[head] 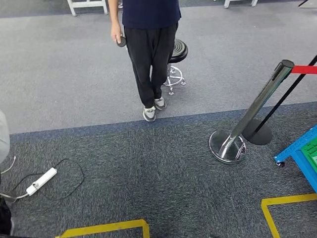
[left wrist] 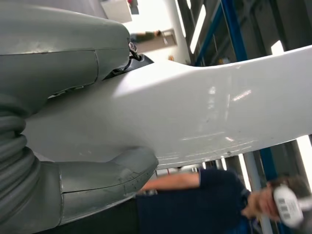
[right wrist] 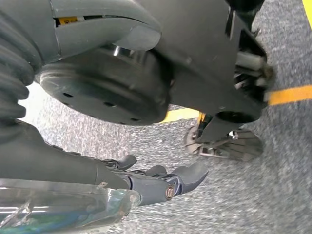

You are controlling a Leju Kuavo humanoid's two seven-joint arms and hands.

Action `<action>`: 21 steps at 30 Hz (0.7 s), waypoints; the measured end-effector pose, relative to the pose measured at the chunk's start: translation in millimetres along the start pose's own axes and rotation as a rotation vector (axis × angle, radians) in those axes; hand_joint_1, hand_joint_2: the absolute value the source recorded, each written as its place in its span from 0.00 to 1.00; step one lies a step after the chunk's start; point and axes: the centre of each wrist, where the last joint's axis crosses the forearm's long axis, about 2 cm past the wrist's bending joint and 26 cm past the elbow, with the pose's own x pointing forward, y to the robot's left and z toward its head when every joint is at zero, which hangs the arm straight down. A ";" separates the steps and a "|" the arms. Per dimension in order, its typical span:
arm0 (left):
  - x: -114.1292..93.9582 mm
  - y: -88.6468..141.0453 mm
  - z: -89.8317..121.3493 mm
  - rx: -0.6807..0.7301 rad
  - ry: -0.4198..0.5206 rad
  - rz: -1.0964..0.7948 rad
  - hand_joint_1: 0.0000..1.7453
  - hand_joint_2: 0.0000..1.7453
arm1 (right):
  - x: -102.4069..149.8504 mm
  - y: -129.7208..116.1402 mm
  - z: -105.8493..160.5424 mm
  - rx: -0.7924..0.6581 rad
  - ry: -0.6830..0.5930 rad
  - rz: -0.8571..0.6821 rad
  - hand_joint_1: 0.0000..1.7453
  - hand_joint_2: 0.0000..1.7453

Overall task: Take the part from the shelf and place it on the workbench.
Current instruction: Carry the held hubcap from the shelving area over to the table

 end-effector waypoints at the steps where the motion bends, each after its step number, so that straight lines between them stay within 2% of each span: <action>1: -0.5 -0.3 -1.3 0.000 -0.003 0.004 1.00 1.00 | -0.4 0.0 0.1 0.000 0.000 -0.002 0.00 1.00; 8: -4.9 -1.7 -6.8 0.003 -0.023 0.028 1.00 1.00 | -0.5 0.0 0.1 -0.004 -0.033 -0.024 0.00 1.00; 14: -4.6 -0.5 0.0 0.011 -0.024 0.036 1.00 1.00 | -1.9 -0.5 0.3 -0.021 -0.035 -0.034 0.00 1.00; 21: -5.0 -2.3 11.6 0.031 0.006 0.029 1.00 1.00 | -12.4 -5.4 1.9 -0.049 0.047 -0.038 0.00 1.00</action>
